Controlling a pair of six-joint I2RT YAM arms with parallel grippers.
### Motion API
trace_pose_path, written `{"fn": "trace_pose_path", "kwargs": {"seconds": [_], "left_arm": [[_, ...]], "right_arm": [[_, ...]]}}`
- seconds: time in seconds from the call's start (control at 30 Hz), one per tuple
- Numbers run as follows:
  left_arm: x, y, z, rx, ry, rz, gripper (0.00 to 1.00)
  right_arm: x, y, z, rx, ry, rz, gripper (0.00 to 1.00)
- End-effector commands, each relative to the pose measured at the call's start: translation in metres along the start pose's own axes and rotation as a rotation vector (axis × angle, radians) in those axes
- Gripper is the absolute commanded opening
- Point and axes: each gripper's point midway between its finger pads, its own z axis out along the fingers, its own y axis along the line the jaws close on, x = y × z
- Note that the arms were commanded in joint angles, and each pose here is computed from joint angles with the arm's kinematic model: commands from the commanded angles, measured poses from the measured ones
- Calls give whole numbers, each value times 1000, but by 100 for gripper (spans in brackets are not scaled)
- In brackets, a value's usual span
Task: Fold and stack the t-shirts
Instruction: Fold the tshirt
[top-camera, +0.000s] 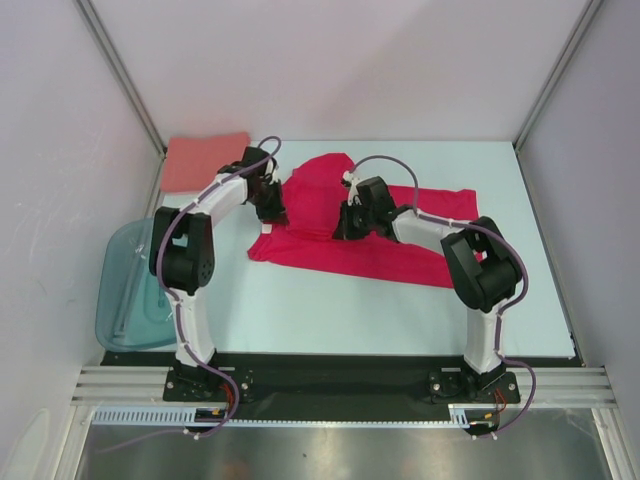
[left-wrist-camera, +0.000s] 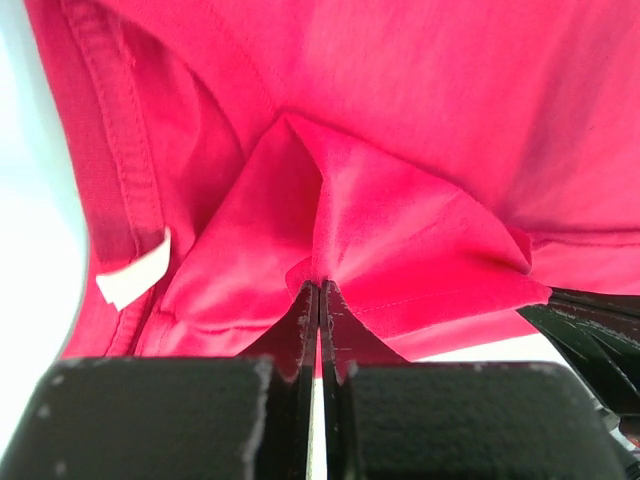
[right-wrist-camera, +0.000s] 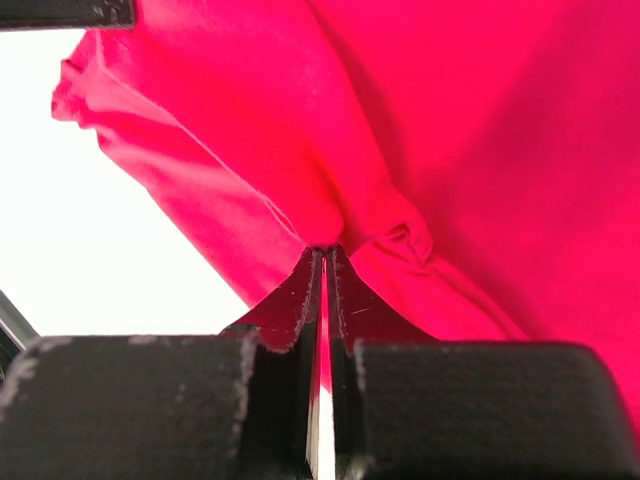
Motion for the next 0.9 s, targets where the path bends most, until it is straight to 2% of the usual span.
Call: {"fn": "trace_pose_path", "kwargs": {"seconds": [0.0, 0.33, 0.5, 0.53, 0.57, 0.63, 0.67, 0.77, 0.87], "left_arm": [[-7, -5, -28, 17, -59, 41, 1], [3, 7, -41, 3, -56, 40, 1], [15, 17, -34, -18, -23, 31, 4], [18, 18, -30, -18, -8, 31, 6], [20, 20, -28, -22, -2, 29, 7], [19, 26, -30, -45, -12, 30, 13], [19, 28, -33, -64, -23, 32, 16], [10, 28, -52, -89, -83, 53, 33], [3, 16, -66, -54, -120, 53, 39]], "right_arm": [[-8, 19, -15, -12, -28, -17, 2], [7, 29, -20, -9, -12, -17, 2], [17, 28, -15, -14, 6, -5, 4], [21, 28, -13, -21, 20, 0, 7], [23, 29, -13, -23, 28, 5, 16], [21, 26, -17, -14, 31, 15, 25], [22, 23, -22, -3, 38, 28, 35], [8, 21, -44, -12, 0, 53, 45], [-5, 24, -54, -60, -29, 71, 48]]}}
